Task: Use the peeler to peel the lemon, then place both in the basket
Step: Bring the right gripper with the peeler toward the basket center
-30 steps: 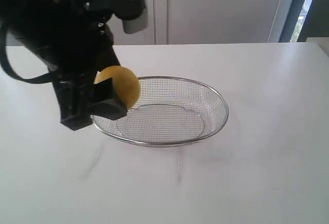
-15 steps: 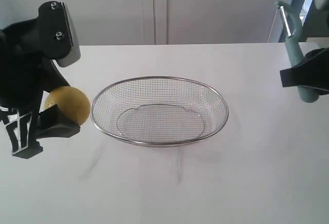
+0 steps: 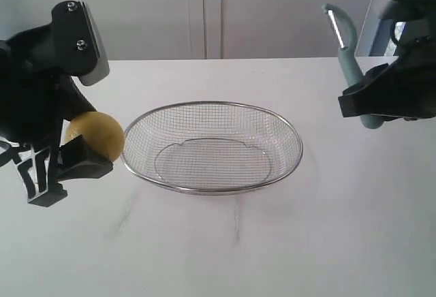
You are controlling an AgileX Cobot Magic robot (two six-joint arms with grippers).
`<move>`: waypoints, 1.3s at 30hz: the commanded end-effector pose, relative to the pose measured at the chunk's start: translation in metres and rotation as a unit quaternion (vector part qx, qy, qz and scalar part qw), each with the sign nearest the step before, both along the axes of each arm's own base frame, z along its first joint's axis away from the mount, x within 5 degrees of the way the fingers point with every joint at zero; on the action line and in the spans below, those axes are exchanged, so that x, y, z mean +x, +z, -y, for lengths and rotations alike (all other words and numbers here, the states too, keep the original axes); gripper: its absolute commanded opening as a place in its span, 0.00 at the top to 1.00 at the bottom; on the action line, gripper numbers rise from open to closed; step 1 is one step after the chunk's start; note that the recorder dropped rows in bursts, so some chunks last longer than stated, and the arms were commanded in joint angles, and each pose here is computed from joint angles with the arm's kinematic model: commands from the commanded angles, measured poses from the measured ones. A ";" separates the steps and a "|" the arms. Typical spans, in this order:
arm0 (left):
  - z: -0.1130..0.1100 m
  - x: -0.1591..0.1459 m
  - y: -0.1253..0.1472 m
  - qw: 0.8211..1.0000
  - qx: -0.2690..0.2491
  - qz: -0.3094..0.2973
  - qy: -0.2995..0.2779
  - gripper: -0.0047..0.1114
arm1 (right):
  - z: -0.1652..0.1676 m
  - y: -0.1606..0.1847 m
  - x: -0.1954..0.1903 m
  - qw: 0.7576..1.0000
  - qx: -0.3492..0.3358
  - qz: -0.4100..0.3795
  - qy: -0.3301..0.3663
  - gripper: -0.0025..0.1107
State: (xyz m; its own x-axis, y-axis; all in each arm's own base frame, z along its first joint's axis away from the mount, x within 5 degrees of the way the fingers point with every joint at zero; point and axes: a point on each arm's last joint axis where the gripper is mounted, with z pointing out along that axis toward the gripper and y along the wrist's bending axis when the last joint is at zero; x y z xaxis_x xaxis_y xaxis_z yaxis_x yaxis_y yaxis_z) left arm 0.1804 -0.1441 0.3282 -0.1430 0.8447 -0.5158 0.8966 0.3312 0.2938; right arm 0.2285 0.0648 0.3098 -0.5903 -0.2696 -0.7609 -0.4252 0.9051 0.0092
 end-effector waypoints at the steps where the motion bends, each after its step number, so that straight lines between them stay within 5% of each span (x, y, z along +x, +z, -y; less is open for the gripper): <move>1: 0.001 -0.004 0.003 0.999 -0.028 -0.014 0.008 0.96 | -0.020 0.004 -0.006 0.998 -0.010 0.010 0.058 0.98; 39: 0.010 -0.008 0.011 0.992 -0.116 -0.042 0.028 0.96 | -0.103 -0.027 -0.040 0.979 0.079 -0.053 0.182 0.98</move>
